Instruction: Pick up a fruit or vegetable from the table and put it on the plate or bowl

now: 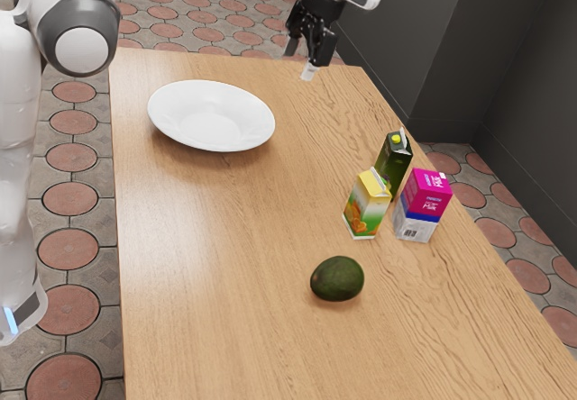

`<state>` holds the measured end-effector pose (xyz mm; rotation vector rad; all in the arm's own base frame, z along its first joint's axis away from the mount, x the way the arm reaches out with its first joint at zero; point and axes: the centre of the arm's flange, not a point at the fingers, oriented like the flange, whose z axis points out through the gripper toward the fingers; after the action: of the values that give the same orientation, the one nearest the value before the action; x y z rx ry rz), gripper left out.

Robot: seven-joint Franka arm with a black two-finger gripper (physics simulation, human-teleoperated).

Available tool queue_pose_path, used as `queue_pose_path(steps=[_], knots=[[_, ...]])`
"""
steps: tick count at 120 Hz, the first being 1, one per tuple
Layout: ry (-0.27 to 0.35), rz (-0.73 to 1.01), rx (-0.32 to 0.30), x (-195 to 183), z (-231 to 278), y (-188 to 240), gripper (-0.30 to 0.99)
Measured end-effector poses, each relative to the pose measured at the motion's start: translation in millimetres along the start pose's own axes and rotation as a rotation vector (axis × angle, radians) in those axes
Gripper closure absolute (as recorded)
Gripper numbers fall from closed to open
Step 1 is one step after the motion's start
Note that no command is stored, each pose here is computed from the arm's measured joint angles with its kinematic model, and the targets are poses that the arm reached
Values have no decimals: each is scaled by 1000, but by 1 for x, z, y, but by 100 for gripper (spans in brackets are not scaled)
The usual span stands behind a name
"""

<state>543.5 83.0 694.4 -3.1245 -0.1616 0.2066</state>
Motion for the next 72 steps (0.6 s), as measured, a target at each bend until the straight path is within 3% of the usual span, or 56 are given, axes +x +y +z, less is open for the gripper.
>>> queue_pose_path(steps=[32,44,50,57,72], knots=[[137,25,6,10,-16,0,0],[294,43,4,-32,-81,2,0],[339,71,2,-42,-98,13,0],[345,130,-2,-38,-98,41,0],[298,297,-17,-7,-65,128,0]])
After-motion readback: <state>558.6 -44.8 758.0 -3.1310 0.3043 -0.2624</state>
